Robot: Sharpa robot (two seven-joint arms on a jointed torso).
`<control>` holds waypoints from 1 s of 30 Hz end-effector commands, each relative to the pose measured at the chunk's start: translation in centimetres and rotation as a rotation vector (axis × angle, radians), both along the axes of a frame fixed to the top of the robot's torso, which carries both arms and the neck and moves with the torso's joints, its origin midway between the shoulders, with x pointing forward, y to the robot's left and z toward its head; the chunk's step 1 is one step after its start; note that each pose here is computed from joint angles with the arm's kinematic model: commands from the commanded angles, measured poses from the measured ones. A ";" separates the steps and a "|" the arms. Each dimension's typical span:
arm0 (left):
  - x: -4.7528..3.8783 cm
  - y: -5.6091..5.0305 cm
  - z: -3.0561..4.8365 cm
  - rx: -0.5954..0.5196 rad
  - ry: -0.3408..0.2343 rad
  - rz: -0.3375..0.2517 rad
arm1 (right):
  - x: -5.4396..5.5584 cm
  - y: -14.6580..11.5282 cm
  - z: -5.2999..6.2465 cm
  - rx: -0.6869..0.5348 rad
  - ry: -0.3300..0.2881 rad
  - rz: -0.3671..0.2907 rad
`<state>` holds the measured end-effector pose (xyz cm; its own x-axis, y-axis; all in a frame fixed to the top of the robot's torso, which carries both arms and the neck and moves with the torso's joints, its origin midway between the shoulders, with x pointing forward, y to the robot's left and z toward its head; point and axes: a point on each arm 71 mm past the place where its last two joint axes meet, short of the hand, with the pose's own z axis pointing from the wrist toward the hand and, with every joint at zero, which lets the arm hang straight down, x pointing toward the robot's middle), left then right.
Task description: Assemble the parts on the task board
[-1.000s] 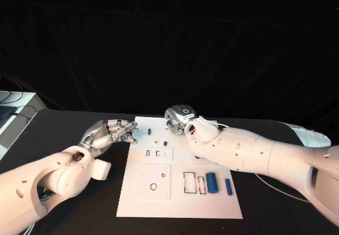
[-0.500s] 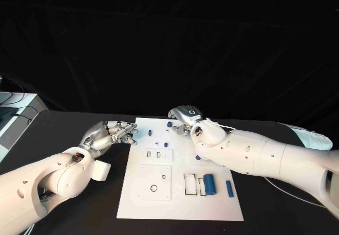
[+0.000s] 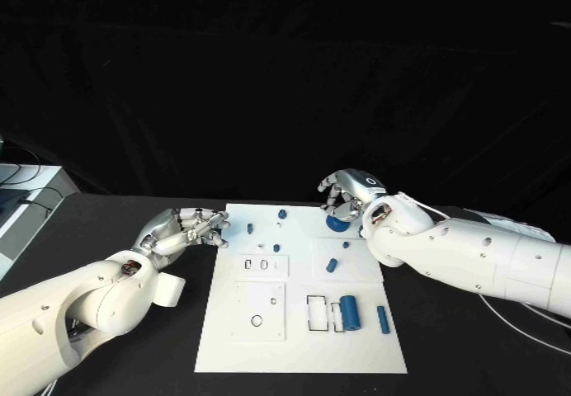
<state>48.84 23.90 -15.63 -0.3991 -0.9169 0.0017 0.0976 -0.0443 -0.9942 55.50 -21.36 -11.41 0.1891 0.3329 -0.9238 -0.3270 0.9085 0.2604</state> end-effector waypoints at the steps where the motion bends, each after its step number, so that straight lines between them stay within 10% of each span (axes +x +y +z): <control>1: -0.08 -0.2 -0.04 -0.018 -0.001 -0.024 | 0.3 -1.7 -0.5 0.045 0.167 -0.005; 11: -0.10 0.1 -0.27 -0.018 0.001 -0.022 | 0.7 -3.6 -1.2 0.016 0.308 -0.053; 30: -0.21 0.1 -0.32 -0.018 0.004 -0.024 | 1.4 -3.2 -1.6 -0.003 0.331 -0.095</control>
